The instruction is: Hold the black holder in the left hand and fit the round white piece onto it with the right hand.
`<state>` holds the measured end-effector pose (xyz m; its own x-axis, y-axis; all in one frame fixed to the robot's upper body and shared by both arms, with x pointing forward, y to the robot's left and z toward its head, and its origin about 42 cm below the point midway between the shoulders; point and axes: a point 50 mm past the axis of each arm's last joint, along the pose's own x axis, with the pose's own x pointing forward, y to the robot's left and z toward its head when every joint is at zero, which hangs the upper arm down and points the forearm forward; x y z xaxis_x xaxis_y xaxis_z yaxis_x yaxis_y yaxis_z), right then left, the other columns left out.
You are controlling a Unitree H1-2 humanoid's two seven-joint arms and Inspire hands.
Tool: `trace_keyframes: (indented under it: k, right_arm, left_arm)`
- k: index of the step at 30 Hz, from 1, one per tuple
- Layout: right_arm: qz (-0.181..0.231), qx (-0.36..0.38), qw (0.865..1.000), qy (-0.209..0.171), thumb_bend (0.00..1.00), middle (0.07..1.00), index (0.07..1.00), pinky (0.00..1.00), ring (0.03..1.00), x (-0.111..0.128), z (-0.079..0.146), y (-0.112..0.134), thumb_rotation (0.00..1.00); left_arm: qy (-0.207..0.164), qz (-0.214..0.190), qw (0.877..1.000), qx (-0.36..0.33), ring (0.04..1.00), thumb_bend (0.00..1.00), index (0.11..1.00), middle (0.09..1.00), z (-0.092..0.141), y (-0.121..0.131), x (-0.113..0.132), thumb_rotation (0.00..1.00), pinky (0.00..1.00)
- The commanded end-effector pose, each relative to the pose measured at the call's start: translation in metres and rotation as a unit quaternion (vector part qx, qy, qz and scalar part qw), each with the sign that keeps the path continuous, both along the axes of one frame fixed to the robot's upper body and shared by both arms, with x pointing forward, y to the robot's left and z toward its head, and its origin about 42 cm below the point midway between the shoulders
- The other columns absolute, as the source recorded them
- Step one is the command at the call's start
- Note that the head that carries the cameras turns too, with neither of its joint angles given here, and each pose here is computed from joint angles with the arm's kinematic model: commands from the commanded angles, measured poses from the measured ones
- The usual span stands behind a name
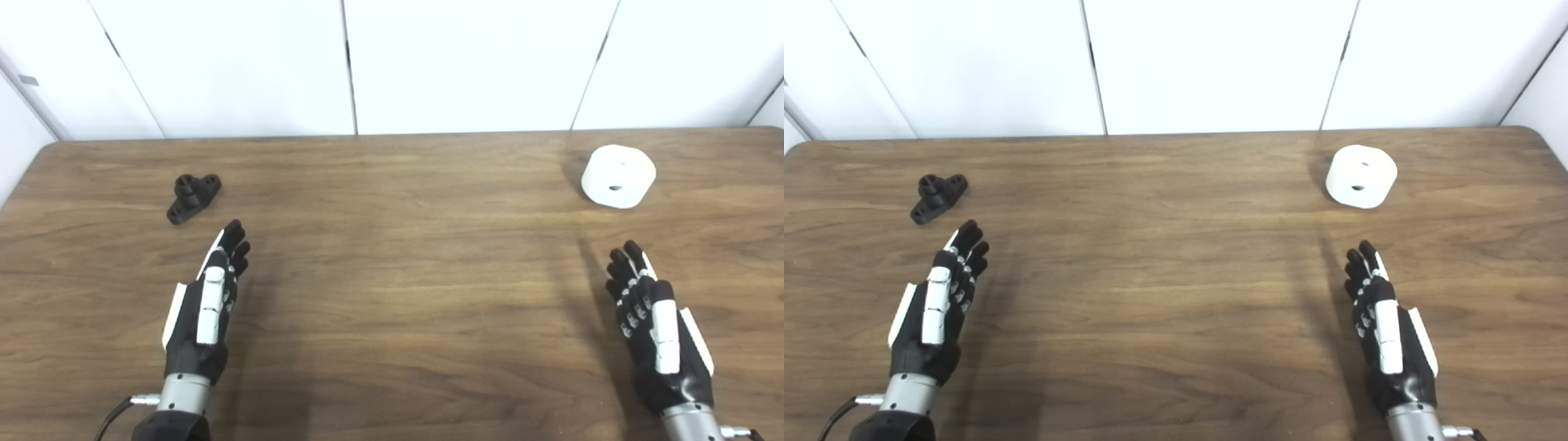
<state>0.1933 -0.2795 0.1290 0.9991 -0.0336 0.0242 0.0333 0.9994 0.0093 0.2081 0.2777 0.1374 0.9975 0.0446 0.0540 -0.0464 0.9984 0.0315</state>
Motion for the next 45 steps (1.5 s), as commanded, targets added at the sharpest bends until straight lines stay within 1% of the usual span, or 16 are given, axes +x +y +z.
trace_keyframes:
  k: [1,9,14,19,23,26,31,35,38,42,45]
  right_arm:
    - [0.002,0.0,1.0,-0.013,0.59,0.965,1.0,1.0,0.974,0.0,0.003,0.0,1.0]
    - [0.001,-0.002,1.0,-0.01,0.58,0.967,1.0,1.0,0.982,0.001,0.003,0.0,1.0]
    - [0.003,0.0,1.0,-0.006,0.6,0.975,1.0,1.0,0.994,0.0,0.002,-0.001,1.0]
    - [0.009,-0.005,1.0,-0.007,0.59,0.977,1.0,1.0,1.0,-0.002,0.001,-0.005,1.0]
    - [0.009,-0.008,1.0,-0.005,0.59,0.975,1.0,1.0,0.997,-0.002,-0.003,-0.011,1.0]
    - [0.012,-0.009,1.0,-0.008,0.6,0.974,1.0,1.0,0.997,-0.001,-0.009,-0.016,1.0]
    - [0.016,-0.01,1.0,-0.004,0.6,0.985,1.0,1.0,0.999,0.002,-0.019,-0.023,1.0]
    - [0.013,-0.004,1.0,0.002,0.61,0.986,1.0,1.0,1.0,0.004,-0.023,-0.026,1.0]
    - [0.015,0.001,1.0,0.004,0.61,0.996,1.0,1.0,1.0,0.006,-0.027,-0.029,1.0]
    - [0.017,0.003,1.0,0.003,0.6,0.999,1.0,1.0,1.0,0.008,-0.03,-0.03,1.0]
    - [0.018,0.006,1.0,0.004,0.59,1.0,1.0,1.0,1.0,0.009,-0.031,-0.031,1.0]
  left_arm:
    - [-0.001,0.002,1.0,0.017,0.978,0.47,0.963,0.979,0.0,0.003,-0.013,0.97,0.98]
    - [-0.001,0.003,1.0,0.02,0.98,0.47,0.958,0.979,0.0,0.002,-0.013,0.96,0.99]
    - [0.001,0.001,1.0,0.015,0.982,0.47,0.96,0.983,0.0,0.001,-0.014,0.97,0.98]
    - [0.002,0.003,1.0,0.014,0.973,0.47,0.958,0.973,-0.003,-0.003,-0.016,0.97,0.97]
    - [0.004,0.003,1.0,0.011,0.967,0.46,0.953,0.963,-0.008,-0.009,-0.016,0.96,0.98]
    - [0.002,0.0,1.0,0.026,0.979,0.46,0.949,0.976,-0.013,-0.013,-0.015,0.97,0.99]
    - [0.004,-0.003,1.0,0.03,0.975,0.45,0.959,0.971,-0.021,-0.02,-0.015,0.97,0.97]
    - [0.002,-0.008,1.0,0.028,0.97,0.44,0.974,0.969,-0.028,-0.024,-0.013,0.96,0.95]
    - [-0.001,-0.011,1.0,0.024,0.981,0.45,0.993,0.984,-0.032,-0.026,-0.012,0.96,0.94]
    - [0.002,-0.005,1.0,0.017,0.984,0.45,0.984,0.992,-0.034,-0.031,-0.011,0.93,0.93]
    - [0.007,-0.003,1.0,0.018,0.994,0.47,0.982,1.0,-0.035,-0.033,-0.011,0.92,0.95]
